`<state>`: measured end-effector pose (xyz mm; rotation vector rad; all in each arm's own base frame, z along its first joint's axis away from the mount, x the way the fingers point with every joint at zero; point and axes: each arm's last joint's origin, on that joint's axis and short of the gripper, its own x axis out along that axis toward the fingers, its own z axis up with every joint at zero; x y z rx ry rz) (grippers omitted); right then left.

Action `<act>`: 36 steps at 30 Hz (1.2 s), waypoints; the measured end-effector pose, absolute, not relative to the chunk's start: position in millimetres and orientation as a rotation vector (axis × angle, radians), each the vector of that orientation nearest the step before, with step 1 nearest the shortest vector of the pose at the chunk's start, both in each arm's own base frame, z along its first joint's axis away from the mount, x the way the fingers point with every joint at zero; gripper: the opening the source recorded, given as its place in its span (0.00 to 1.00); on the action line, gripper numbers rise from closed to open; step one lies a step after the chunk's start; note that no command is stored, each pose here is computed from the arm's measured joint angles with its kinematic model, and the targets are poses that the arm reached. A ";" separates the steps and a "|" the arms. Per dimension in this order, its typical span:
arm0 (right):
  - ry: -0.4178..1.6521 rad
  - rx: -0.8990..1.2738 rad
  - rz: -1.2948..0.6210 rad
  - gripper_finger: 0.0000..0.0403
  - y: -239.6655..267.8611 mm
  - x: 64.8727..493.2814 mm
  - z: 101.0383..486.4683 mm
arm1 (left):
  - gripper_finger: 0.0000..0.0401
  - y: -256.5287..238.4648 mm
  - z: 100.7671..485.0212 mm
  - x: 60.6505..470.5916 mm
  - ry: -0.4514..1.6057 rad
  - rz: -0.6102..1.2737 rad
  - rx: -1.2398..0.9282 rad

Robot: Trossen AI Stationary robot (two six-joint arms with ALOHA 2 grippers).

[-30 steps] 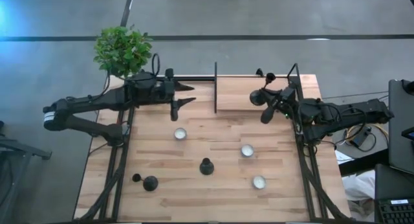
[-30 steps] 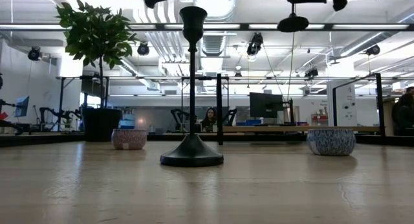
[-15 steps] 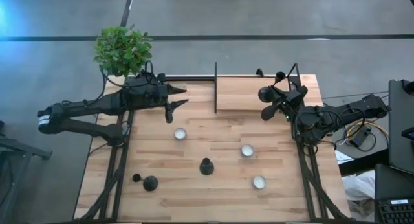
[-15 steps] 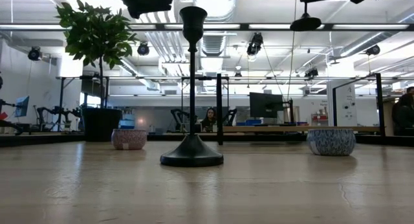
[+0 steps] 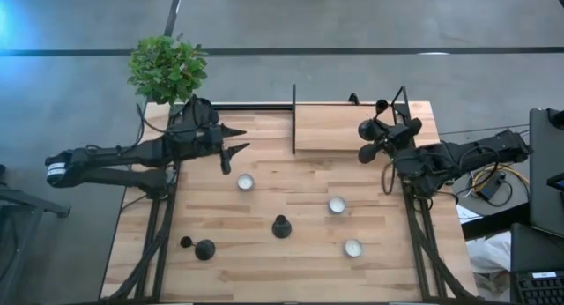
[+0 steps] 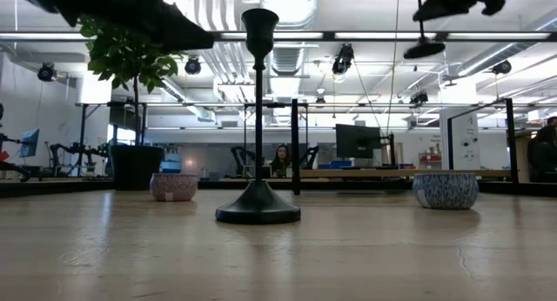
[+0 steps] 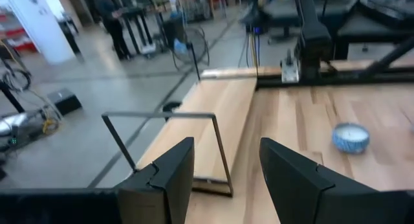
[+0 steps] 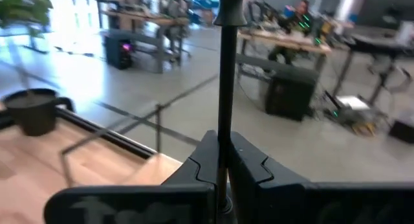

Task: Pick & Place candle stick holders
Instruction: Put the top black candle holder on the shelf

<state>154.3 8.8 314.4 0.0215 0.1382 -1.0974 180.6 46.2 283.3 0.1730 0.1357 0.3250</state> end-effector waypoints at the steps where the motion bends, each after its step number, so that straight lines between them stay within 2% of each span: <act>1: 0.141 0.039 -1.118 0.03 6.2 152.8 311.5 | 0.45 46.0 279.7 179.6 0.115 0.329 0.174; 11: 0.185 0.065 -1.256 0.03 -12.6 145.9 294.3 | 0.45 45.2 250.1 176.0 0.106 0.331 0.172; 27: 0.148 0.151 -1.379 0.03 -23.2 138.3 223.0 | 0.45 45.1 243.6 175.5 0.128 0.329 0.138; 36: 0.062 0.149 -1.362 0.03 -26.6 152.9 203.7 | 0.45 45.0 243.5 175.5 0.129 0.329 0.138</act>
